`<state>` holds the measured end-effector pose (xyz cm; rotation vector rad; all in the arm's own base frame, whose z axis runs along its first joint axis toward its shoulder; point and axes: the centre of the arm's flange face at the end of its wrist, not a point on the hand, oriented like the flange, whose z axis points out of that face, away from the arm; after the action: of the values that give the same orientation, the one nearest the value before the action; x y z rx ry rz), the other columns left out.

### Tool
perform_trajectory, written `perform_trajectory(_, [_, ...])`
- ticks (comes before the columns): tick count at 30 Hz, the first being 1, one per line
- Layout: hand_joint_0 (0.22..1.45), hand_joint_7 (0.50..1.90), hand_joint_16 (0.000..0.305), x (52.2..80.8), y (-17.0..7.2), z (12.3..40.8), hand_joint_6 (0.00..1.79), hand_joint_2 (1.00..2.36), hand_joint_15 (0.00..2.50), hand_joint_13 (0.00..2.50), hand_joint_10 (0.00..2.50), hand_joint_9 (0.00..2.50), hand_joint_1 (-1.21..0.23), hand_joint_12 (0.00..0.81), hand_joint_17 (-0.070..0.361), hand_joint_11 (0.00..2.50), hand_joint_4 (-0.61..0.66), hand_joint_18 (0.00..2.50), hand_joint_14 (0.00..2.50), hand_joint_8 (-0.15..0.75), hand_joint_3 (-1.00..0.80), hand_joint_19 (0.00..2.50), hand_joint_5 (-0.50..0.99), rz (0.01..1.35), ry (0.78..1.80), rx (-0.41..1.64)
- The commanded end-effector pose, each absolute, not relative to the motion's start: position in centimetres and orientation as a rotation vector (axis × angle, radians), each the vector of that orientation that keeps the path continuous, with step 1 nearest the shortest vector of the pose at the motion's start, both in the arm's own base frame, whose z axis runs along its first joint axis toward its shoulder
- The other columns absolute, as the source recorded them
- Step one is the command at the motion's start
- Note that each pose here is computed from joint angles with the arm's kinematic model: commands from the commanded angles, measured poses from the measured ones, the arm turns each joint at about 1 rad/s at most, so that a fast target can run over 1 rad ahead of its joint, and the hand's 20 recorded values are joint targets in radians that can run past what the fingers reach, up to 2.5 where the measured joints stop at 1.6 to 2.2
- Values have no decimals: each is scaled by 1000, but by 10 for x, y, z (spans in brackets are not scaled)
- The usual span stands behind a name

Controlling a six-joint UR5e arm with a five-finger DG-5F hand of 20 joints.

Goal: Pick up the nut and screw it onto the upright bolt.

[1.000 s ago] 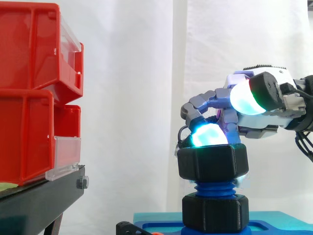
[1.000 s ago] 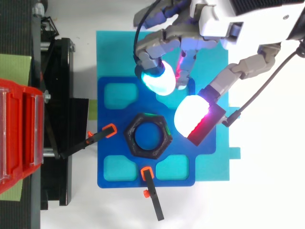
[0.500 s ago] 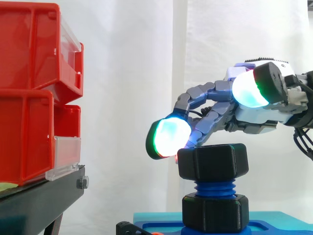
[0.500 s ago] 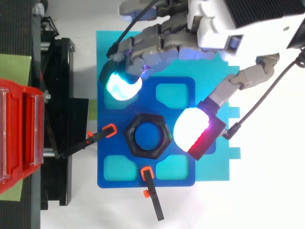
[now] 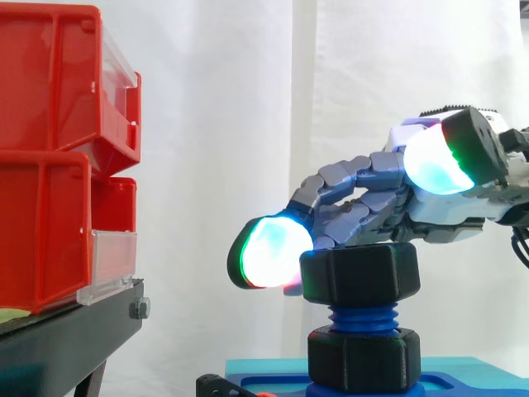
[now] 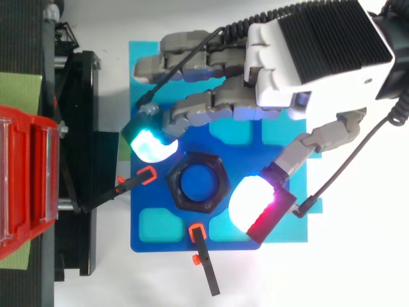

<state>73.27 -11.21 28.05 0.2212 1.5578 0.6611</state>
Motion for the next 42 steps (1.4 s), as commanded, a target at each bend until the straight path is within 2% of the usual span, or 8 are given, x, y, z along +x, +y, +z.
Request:
perform_trajectory(1, [444, 652, 42, 733, -109, 280, 501, 1000, 0, 0, 0, 169, -207, 325, 95, 0, 121, 0, 0, 191, -500, 0, -198, 663, 1565, 222])
perform_trajectory(4, [444, 716, 42, 732, -109, 280, 502, 1000, 0, 0, 0, 181, -208, 326, 95, 0, 139, 0, 0, 197, -500, 0, -188, 663, 1567, 222])
perform_trajectory(11, [448, 1225, 41, 732, -109, 280, 502, 1000, 0, 54, 0, 255, -219, 327, 91, 0, 185, 0, 0, 229, -500, 0, -128, 663, 1567, 222])
perform_trajectory(16, [454, 1397, 39, 733, -110, 279, 516, 1000, 0, 152, 0, 365, -256, 325, 87, 0, 168, 0, 0, 250, -500, 0, -105, 662, 1566, 224])
perform_trajectory(33, [479, 1227, 29, 731, -121, 280, 678, 1000, 0, 453, 0, 682, -336, 299, 65, 0, 162, 25, 0, 266, -500, 0, -58, 640, 1559, 224])
perform_trajectory(36, [487, 1257, 26, 730, -127, 279, 669, 1000, 0, 568, 0, 847, -341, 279, 58, 0, 135, 168, 0, 262, -500, 0, -12, 634, 1559, 230])
perform_trajectory(38, [495, 1176, 21, 729, -130, 280, 700, 1000, 7, 721, 0, 1039, -346, 247, 48, 0, 98, 325, 0, 258, -500, 0, 0, 632, 1557, 232])
perform_trajectory(42, [510, 1167, 14, 729, -136, 280, 723, 1000, 31, 921, 0, 1332, -347, 198, 31, 0, 40, 559, 0, 228, -500, 0, 29, 626, 1553, 234])
